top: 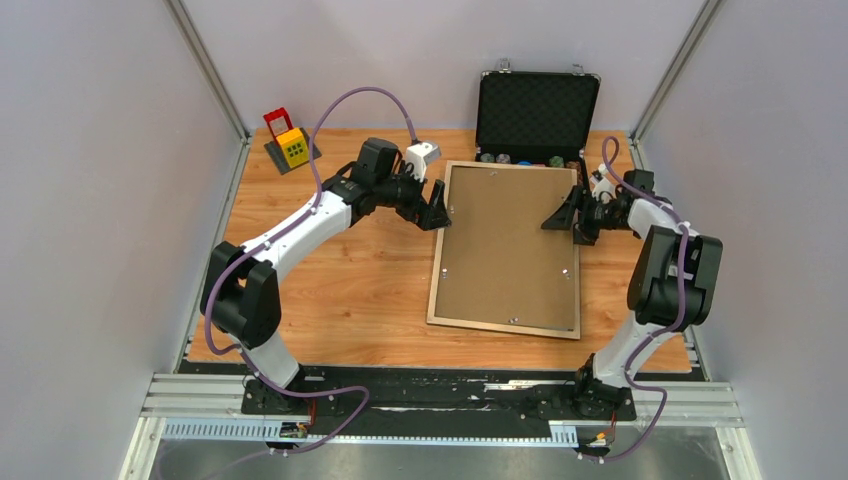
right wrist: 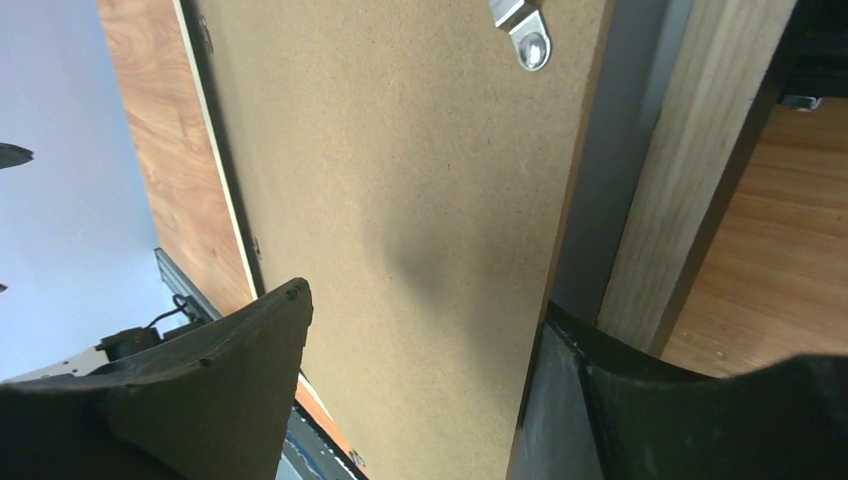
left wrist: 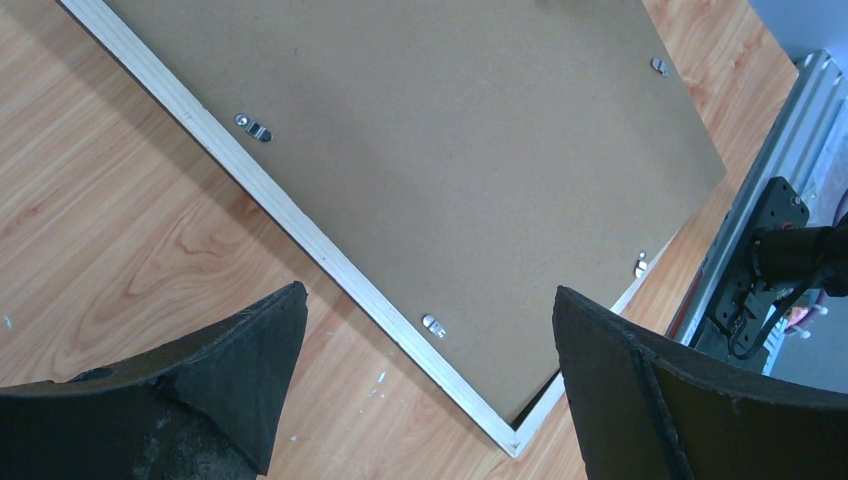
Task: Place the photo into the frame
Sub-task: Place the photo frame item in the photo frame.
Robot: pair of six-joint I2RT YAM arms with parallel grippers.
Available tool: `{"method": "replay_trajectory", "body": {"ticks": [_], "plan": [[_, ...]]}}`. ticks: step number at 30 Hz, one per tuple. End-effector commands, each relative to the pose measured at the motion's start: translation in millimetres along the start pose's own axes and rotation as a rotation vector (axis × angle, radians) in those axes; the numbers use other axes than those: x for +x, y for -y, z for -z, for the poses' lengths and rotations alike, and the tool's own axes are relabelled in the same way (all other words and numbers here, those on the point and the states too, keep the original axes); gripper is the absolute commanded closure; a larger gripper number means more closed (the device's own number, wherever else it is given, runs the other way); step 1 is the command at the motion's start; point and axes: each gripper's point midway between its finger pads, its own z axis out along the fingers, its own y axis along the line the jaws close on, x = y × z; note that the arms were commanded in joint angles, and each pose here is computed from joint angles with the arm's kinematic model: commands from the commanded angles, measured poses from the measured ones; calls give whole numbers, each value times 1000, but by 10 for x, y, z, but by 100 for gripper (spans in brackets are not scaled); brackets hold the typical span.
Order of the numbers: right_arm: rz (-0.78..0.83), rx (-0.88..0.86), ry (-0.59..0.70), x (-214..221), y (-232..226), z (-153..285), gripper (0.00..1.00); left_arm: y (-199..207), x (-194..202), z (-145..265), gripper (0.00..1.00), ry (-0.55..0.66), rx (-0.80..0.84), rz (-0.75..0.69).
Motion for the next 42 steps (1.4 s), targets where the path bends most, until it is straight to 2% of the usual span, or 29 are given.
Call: {"method": "replay_trajectory", "body": {"ticks": [1, 17, 30, 42], "plan": [[89, 41, 42, -142, -159, 102, 30, 7, -113, 34, 0, 36, 11, -33], [169, 215, 93, -233, -89, 288, 27, -19, -78, 42, 0, 23, -5, -41], [303, 344, 194, -344, -106, 589, 27, -181, 8, 41, 0, 5, -90, -34], [303, 404, 198, -258, 161, 490, 31, -295, 220, 17, 0, -33, -133, -25]]}}
